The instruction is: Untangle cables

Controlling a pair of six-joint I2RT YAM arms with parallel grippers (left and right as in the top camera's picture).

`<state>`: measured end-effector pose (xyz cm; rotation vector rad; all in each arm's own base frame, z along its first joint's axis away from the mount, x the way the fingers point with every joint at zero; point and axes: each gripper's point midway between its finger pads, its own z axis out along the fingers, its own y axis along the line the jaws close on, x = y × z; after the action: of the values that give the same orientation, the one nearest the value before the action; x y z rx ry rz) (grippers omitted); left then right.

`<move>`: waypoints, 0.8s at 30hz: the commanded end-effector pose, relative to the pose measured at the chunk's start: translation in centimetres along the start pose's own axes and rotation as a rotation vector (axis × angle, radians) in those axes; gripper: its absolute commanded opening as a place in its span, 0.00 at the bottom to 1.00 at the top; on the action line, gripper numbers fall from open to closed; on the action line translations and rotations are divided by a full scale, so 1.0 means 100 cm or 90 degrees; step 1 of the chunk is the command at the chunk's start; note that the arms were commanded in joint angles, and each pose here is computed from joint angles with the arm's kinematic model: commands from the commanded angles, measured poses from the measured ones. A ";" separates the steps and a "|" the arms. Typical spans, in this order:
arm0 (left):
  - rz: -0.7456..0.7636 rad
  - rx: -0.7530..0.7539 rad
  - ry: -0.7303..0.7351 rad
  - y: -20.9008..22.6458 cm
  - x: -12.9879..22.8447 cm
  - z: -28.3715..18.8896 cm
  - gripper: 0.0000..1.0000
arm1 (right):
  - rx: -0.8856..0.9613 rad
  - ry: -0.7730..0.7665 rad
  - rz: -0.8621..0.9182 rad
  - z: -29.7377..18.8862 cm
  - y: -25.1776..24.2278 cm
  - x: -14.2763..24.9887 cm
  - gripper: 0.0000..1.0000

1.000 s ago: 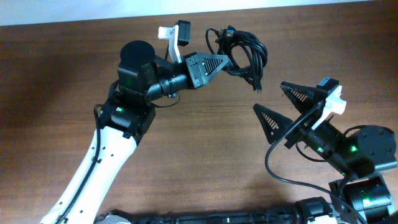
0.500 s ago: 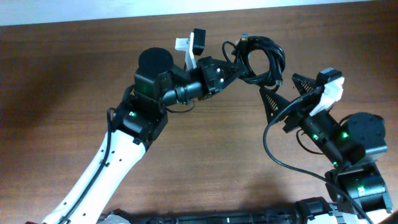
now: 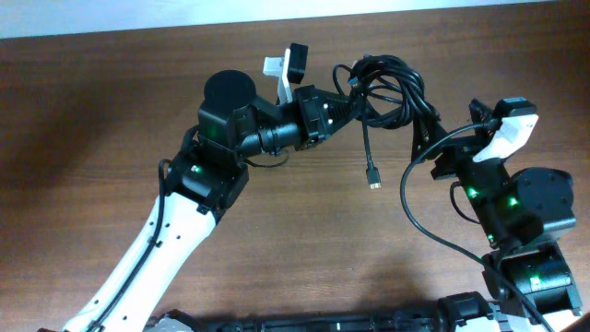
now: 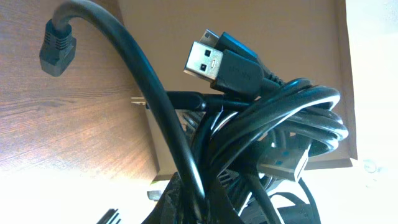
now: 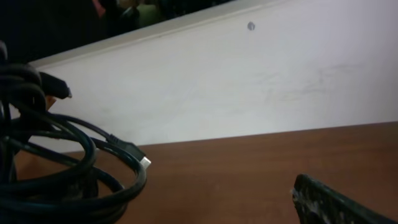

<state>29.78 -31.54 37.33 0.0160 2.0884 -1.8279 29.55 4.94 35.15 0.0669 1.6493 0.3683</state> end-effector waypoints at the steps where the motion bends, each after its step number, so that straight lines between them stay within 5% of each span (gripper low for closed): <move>1: 0.021 0.029 0.035 -0.017 0.011 -0.004 0.00 | 0.037 -0.035 -0.003 -0.002 -0.009 -0.014 0.99; 11: 0.035 -0.021 0.012 0.003 0.007 -0.003 0.00 | 0.073 -0.126 -0.002 -0.007 -0.016 -0.047 0.99; 19: 0.113 -0.033 -0.037 0.009 -0.022 -0.019 0.00 | 0.096 0.045 -0.001 -0.004 -0.028 0.018 0.99; 24: 0.075 -0.037 -0.051 0.012 -0.029 -0.024 0.00 | -0.044 0.144 0.017 -0.008 0.009 0.050 0.99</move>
<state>32.47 -28.55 35.92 0.0758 2.0580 -1.6337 28.76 4.55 29.99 0.0917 1.8624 0.3276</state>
